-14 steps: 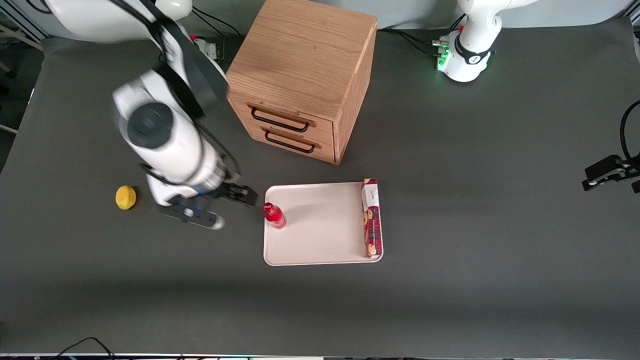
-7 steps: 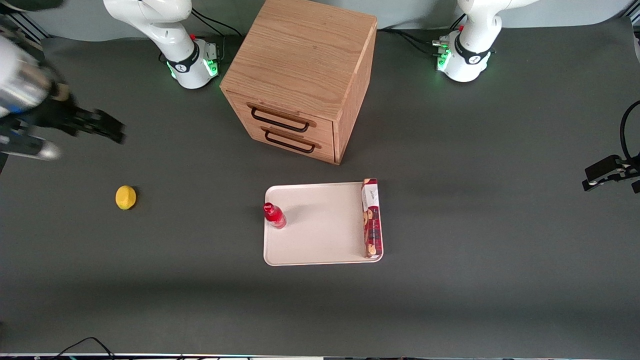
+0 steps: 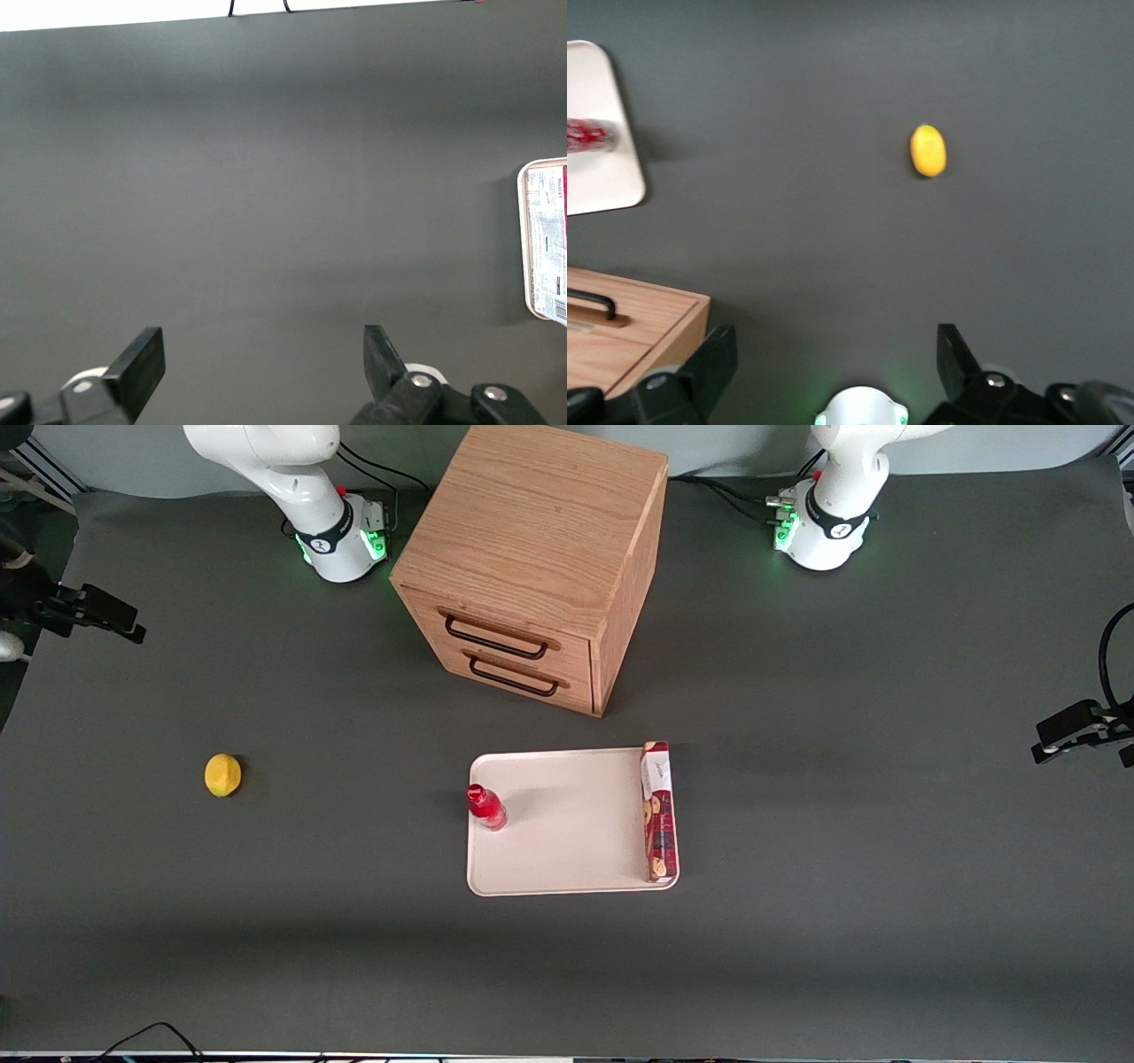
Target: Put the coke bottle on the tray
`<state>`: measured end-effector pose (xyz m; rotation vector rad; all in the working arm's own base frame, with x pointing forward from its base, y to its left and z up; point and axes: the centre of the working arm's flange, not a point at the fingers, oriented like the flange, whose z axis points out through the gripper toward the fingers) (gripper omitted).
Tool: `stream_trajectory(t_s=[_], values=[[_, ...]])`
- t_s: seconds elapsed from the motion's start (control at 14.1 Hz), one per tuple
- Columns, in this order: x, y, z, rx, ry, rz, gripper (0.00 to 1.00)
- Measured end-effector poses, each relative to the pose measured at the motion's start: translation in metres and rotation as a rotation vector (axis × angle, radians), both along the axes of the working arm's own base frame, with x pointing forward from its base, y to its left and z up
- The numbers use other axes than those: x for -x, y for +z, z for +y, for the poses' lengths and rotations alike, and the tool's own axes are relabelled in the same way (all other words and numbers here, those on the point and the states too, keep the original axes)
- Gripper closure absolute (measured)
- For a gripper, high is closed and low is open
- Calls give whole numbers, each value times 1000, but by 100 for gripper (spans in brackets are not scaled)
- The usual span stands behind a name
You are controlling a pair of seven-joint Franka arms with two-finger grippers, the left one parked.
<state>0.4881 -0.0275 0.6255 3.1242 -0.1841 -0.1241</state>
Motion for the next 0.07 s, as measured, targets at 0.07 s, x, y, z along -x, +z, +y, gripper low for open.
stream_trajectory(t_s=[0.07], values=[[-1, 3, 8, -12, 9, -13, 0]])
